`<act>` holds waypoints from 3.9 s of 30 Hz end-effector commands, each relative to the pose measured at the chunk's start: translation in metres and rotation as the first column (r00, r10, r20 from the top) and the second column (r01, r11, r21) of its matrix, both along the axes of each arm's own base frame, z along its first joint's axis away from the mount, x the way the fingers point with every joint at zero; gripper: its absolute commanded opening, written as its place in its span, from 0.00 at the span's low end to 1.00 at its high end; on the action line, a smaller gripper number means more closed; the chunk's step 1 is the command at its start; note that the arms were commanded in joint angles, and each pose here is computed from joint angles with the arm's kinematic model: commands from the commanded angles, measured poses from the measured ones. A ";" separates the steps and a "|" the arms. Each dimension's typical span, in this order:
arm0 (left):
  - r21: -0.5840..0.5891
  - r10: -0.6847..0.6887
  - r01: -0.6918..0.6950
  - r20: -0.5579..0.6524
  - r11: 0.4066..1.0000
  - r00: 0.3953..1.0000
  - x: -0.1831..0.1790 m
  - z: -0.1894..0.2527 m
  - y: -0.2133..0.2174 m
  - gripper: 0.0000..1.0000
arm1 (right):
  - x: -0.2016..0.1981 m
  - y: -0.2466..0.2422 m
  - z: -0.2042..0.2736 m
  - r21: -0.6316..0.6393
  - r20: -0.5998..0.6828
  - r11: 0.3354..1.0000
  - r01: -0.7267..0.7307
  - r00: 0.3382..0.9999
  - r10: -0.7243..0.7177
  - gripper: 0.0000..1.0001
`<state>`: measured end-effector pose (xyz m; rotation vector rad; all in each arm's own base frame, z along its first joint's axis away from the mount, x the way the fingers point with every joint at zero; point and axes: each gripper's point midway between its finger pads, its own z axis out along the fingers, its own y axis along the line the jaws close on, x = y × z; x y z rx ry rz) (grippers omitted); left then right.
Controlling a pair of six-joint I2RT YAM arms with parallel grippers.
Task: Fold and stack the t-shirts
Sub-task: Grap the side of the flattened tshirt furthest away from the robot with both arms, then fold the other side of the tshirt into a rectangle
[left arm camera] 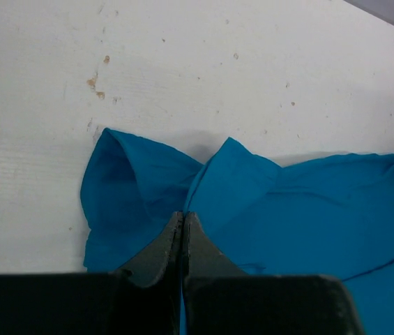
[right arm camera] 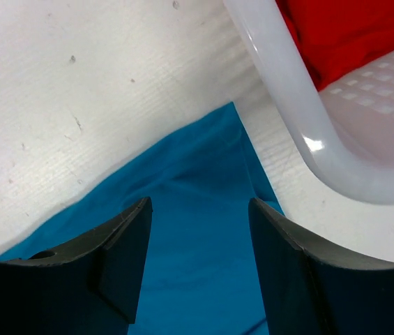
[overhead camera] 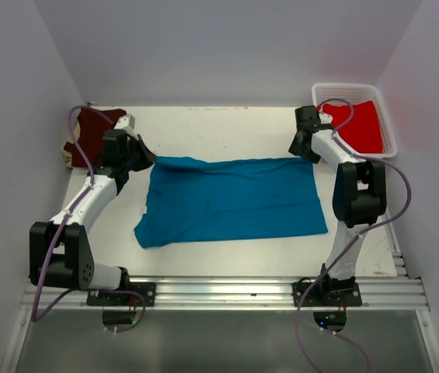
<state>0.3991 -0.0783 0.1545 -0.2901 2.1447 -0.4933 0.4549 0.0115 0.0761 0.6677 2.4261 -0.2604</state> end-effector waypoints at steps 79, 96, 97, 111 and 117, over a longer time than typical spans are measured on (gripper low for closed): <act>0.045 -0.009 0.022 -0.273 0.999 0.962 -0.127 -0.071 0.007 0.00 | -0.094 -0.036 0.000 -0.044 0.076 0.992 0.120 0.990 -0.116 0.00; 0.063 -0.017 0.034 -0.255 0.997 0.967 -0.147 -0.057 -0.007 0.00 | -0.107 -0.039 -0.017 -0.061 0.038 0.990 0.124 0.992 -0.122 0.00; 0.065 -0.019 0.037 -0.261 0.997 0.965 -0.148 -0.058 -0.009 0.00 | -0.107 -0.038 -0.017 -0.058 0.039 0.991 0.124 0.992 -0.122 0.00; 0.031 0.021 -0.015 -0.207 0.999 0.978 -0.162 -0.025 -0.012 0.74 | -0.112 -0.036 0.006 -0.039 0.059 0.993 0.116 0.992 -0.113 0.60; -0.024 0.037 -0.037 0.011 0.999 0.999 -0.135 0.016 -0.015 1.00 | -0.096 -0.031 0.029 -0.008 0.130 0.995 0.099 0.987 -0.097 0.65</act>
